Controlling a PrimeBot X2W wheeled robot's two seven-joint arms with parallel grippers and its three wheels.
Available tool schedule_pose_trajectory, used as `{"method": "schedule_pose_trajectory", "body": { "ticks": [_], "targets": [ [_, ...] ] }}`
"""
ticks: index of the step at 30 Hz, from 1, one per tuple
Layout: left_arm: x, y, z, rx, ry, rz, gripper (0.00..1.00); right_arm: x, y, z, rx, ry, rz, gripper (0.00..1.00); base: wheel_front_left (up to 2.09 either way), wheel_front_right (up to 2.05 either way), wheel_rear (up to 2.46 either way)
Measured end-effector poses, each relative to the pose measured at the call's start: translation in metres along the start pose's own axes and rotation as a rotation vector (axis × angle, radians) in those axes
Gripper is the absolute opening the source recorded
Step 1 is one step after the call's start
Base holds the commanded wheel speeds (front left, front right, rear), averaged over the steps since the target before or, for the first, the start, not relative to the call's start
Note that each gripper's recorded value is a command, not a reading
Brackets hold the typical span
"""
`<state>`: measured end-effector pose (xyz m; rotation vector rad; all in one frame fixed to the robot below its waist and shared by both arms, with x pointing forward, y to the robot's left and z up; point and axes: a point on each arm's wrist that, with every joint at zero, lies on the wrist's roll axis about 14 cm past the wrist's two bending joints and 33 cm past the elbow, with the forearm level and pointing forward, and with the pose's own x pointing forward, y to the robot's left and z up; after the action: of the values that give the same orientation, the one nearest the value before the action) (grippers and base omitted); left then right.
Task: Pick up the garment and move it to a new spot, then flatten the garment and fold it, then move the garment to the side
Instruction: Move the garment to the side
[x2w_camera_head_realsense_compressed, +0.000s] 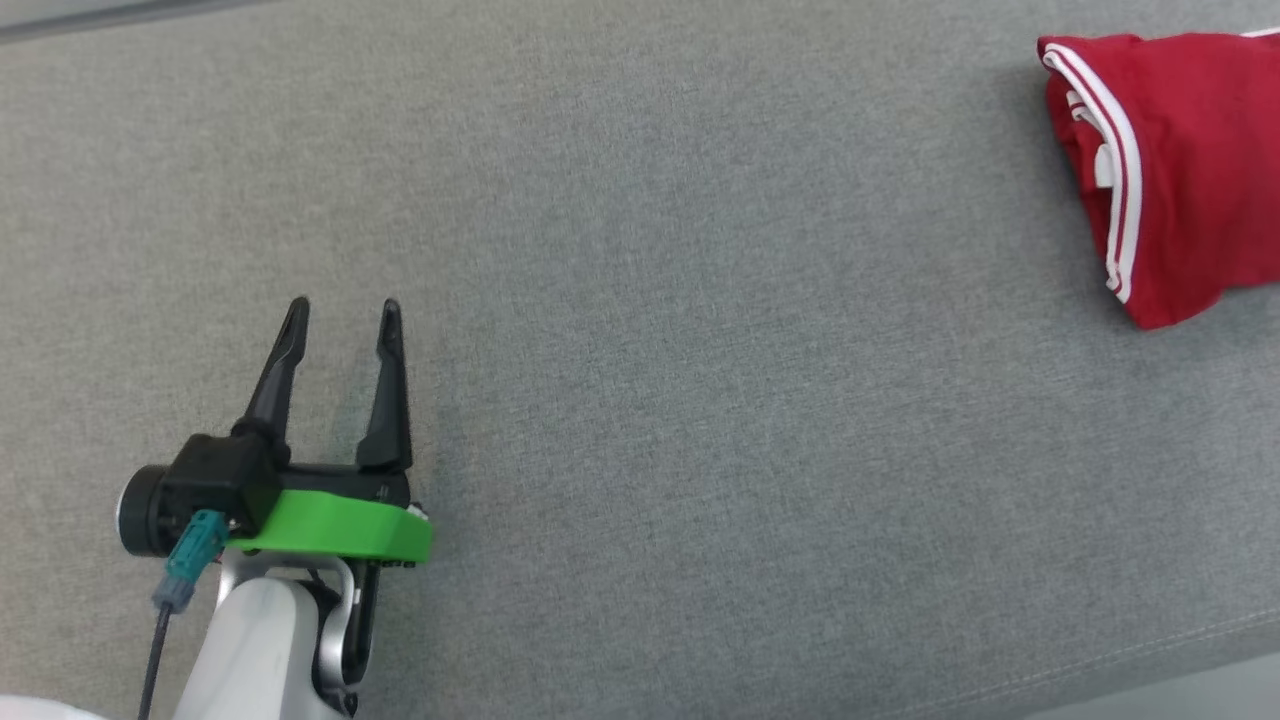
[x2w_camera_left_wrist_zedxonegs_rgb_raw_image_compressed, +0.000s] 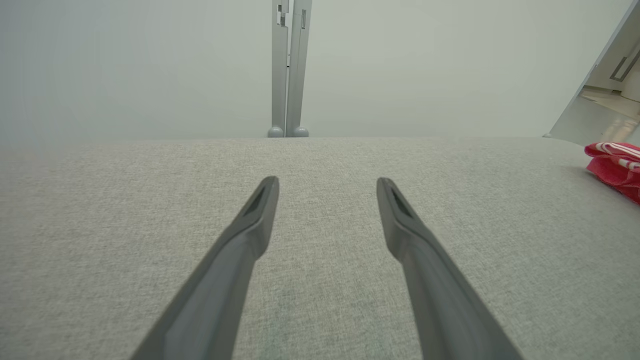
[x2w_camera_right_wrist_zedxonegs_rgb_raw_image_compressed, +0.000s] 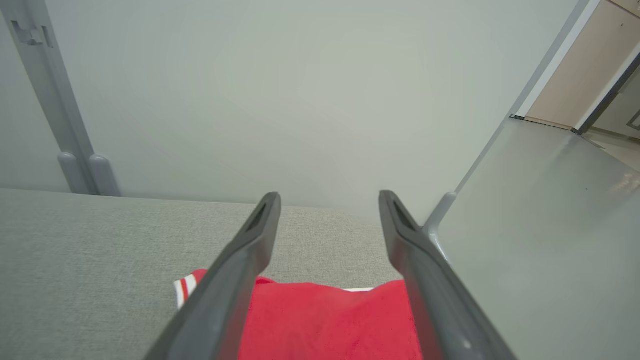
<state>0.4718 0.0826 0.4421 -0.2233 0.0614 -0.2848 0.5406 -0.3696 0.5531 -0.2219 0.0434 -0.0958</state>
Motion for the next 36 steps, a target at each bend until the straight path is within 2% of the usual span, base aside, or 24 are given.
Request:
{"method": "schedule_pose_trajectory", "body": {
  "ticks": [4, 7, 11, 16, 21, 26, 36],
  "targets": [
    [-0.021, 0.013, 0.027, 0.013, -0.057, 0.061, 1.00, -0.028, 0.025, 0.023, 0.077, -0.096, 0.051, 1.00, 0.00, 0.00, 0.00],
    [-0.037, 0.020, 0.048, 0.016, -0.103, 0.101, 1.00, -0.053, 0.051, 0.025, 0.138, -0.123, 0.108, 1.00, 0.00, 0.00, 0.00],
    [-0.060, 0.024, 0.066, 0.004, -0.147, 0.135, 1.00, -0.085, 0.065, 0.036, 0.183, -0.177, 0.141, 1.00, 0.00, 0.00, 0.00],
    [-0.085, 0.022, 0.069, -0.012, -0.153, 0.154, 1.00, -0.119, 0.086, 0.034, 0.229, -0.198, 0.174, 1.00, 0.00, 0.00, 0.00],
    [-0.105, 0.022, 0.074, 0.017, -0.166, 0.170, 1.00, -0.151, 0.110, 0.018, 0.274, -0.176, 0.212, 1.00, 0.00, 0.00, 0.00],
    [-0.118, 0.027, 0.091, 0.068, -0.217, 0.201, 1.00, -0.168, 0.122, 0.013, 0.300, -0.178, 0.219, 1.00, 0.00, 0.00, 0.00],
    [-0.138, 0.035, 0.074, 0.098, -0.169, 0.239, 1.00, -0.185, 0.137, 0.000, 0.332, -0.163, 0.203, 1.00, 0.00, 0.00, 0.00]
  ]
}}
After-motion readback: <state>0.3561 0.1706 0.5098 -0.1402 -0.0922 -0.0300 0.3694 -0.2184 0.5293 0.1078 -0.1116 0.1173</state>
